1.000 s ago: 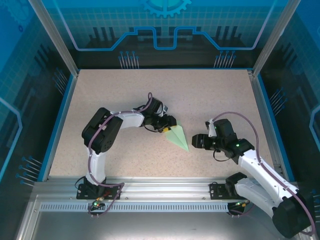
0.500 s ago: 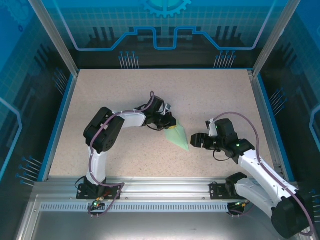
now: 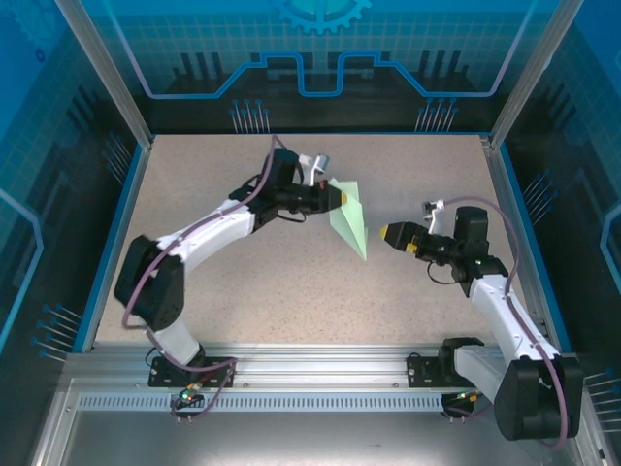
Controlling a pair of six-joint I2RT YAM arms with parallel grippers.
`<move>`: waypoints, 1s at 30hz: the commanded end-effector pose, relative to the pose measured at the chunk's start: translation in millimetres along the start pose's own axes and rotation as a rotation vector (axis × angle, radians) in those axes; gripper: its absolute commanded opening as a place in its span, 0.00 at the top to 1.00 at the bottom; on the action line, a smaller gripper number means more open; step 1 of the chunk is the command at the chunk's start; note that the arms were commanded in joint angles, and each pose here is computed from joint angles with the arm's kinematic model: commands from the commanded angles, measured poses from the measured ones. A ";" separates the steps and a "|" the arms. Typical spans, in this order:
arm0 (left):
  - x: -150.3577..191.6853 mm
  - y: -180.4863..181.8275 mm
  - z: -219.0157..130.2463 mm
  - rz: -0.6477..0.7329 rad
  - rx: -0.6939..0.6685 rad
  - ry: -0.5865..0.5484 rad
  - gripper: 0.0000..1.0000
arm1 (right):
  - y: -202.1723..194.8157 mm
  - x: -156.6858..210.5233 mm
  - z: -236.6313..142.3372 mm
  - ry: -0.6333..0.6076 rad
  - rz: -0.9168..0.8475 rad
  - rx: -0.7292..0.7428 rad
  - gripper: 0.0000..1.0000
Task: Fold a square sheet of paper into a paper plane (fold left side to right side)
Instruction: Turn over the paper at the center of the table.
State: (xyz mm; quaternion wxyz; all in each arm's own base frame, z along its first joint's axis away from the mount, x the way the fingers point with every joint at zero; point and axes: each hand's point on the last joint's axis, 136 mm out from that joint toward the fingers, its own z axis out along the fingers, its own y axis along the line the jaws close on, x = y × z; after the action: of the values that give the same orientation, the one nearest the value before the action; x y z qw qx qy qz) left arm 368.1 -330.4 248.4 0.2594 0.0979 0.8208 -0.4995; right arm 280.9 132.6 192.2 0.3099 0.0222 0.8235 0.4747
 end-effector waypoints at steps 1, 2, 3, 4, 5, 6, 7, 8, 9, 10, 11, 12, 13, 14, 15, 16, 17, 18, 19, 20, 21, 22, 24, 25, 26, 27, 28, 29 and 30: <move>-17.6 -39.6 -28.0 0.184 0.055 -0.068 1.00 | 58.4 -26.5 -12.0 -0.017 -0.167 -0.215 0.01; -20.9 -48.1 -33.3 0.207 0.072 -0.089 1.00 | 65.8 -27.8 -14.2 -0.020 -0.193 -0.236 0.01; -23.8 -56.3 -39.1 0.230 0.092 -0.111 1.00 | 72.9 -27.3 -16.2 -0.018 -0.219 -0.260 0.01; -25.2 -62.9 -43.8 0.248 0.108 -0.130 1.00 | 79.4 -25.8 -18.1 -0.017 -0.244 -0.279 0.01; -26.6 -67.6 -48.1 0.261 0.122 -0.149 1.00 | 83.6 -23.8 -18.9 -0.012 -0.258 -0.292 0.01; -25.9 -72.7 -51.9 0.273 0.139 -0.164 1.00 | 87.0 -20.9 -19.2 -0.006 -0.268 -0.306 0.00; -25.5 -77.4 -56.4 0.284 0.160 -0.182 1.00 | 90.2 -16.3 -17.5 0.007 -0.274 -0.323 0.01; -23.9 -81.5 -59.2 0.292 0.178 -0.192 1.00 | 91.9 -11.8 -15.7 0.020 -0.278 -0.335 0.00; -21.9 -85.1 -62.2 0.299 0.194 -0.201 1.00 | 94.9 -5.2 -12.5 0.040 -0.284 -0.353 0.01; -19.2 -87.1 -64.5 0.304 0.201 -0.201 1.00 | 97.8 1.8 -9.0 0.058 -0.294 -0.368 0.01; -17.5 -88.5 -66.4 0.309 0.203 -0.201 1.00 | 101.0 7.0 -6.5 0.071 -0.304 -0.383 0.01; -15.6 -88.5 -67.7 0.312 0.202 -0.197 1.00 | 105.4 12.7 -4.0 0.083 -0.316 -0.402 0.01; -13.7 -89.3 -68.9 0.315 0.205 -0.194 1.00 | 108.4 17.0 -1.6 0.091 -0.323 -0.413 0.00; -11.8 -91.7 -71.3 0.322 0.218 -0.196 1.00 | 109.9 19.9 1.4 0.097 -0.326 -0.414 0.01; -9.9 -95.5 -73.2 0.331 0.236 -0.200 1.00 | 111.0 22.6 4.8 0.106 -0.324 -0.414 0.01; -9.0 -99.4 -75.5 0.341 0.251 -0.201 1.00 | 110.6 23.8 8.0 0.114 -0.315 -0.415 0.01; -7.8 -101.6 -77.0 0.347 0.258 -0.197 0.99 | 110.7 25.1 11.8 0.123 -0.305 -0.423 0.01; -6.3 -102.8 -77.4 0.351 0.258 -0.188 0.99 | 110.8 26.0 15.0 0.133 -0.292 -0.427 0.01; -5.7 -103.4 -78.2 0.353 0.258 -0.184 0.99 | 111.2 25.8 18.3 0.135 -0.292 -0.432 0.00; -4.5 -104.5 -78.4 0.356 0.262 -0.181 0.98 | 113.0 26.8 21.5 0.143 -0.295 -0.438 0.01; -3.5 -105.8 -78.8 0.358 0.270 -0.177 0.98 | 115.4 28.5 24.4 0.153 -0.297 -0.442 0.01; -2.7 -107.5 -79.8 0.362 0.279 -0.175 0.98 | 117.0 29.6 26.2 0.159 -0.301 -0.445 0.01; -1.3 -109.4 -79.7 0.368 0.284 -0.169 0.97 | 121.4 31.8 28.5 0.170 -0.308 -0.454 0.05; -0.7 -109.2 -79.0 0.368 0.282 -0.165 0.97 | 122.4 31.3 29.0 0.170 -0.310 -0.454 0.12; -0.1 -107.9 -77.8 0.366 0.276 -0.159 0.96 | 123.1 31.2 29.1 0.169 -0.310 -0.452 0.20; 0.3 -106.1 -76.5 0.361 0.272 -0.154 0.96 | 122.8 30.8 29.3 0.169 -0.310 -0.447 0.26; 0.6 -104.9 -75.4 0.359 0.270 -0.151 0.96 | 123.6 29.6 29.3 0.163 -0.320 -0.447 0.32; 0.0 -103.9 -74.7 0.355 0.268 -0.150 0.95 | 118.4 32.1 30.7 0.177 -0.299 -0.422 0.40; 0.9 -102.7 -73.1 0.351 0.267 -0.144 0.95 | 116.5 32.1 30.9 0.176 -0.299 -0.410 0.45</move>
State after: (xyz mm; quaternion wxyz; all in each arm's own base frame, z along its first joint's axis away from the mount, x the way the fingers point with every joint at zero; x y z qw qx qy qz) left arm 307.7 -313.9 346.1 0.3791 0.2118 0.7111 -0.5530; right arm 240.2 228.7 249.5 0.2888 -0.1943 0.7298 0.5884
